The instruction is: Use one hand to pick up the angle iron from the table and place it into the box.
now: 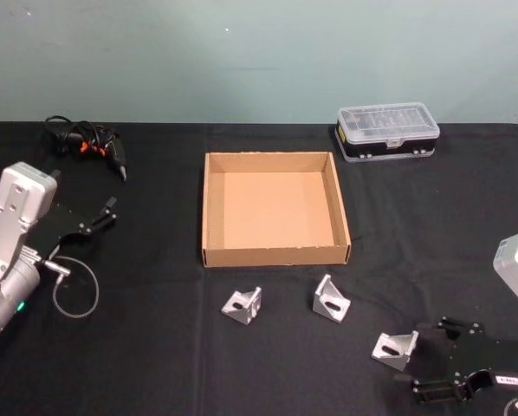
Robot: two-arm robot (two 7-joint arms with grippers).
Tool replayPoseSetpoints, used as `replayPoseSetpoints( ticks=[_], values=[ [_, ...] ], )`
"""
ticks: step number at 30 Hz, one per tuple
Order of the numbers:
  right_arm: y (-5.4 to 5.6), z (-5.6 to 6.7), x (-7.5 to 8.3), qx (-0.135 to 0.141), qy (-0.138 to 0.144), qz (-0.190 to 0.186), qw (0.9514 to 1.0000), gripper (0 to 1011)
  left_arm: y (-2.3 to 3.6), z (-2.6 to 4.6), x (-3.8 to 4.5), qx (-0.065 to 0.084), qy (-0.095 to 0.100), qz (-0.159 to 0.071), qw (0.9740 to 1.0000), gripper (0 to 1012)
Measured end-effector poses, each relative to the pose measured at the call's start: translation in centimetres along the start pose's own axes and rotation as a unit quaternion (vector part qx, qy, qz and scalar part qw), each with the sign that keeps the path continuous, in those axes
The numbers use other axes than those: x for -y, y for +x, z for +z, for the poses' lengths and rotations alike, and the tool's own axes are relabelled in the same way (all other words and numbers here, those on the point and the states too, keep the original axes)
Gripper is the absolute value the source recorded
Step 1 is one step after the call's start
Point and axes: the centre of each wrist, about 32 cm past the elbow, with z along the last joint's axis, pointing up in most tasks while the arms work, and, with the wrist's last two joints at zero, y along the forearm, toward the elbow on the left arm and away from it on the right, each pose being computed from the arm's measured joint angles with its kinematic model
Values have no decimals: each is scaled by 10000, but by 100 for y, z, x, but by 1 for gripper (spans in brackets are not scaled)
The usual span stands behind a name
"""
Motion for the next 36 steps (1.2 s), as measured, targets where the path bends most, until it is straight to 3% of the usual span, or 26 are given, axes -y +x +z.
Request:
replayPoseSetpoints(
  ticks=[33, 36],
  values=[
    [94, -9, -144, 10, -74, -65, 10000, 1002, 0, 0, 0, 0, 0, 0, 10000, 1000],
    [95, -24, -148, 11, -84, -90, 9999, 955, 0, 0, 0, 0, 0, 0, 10000, 1000]
  ],
)
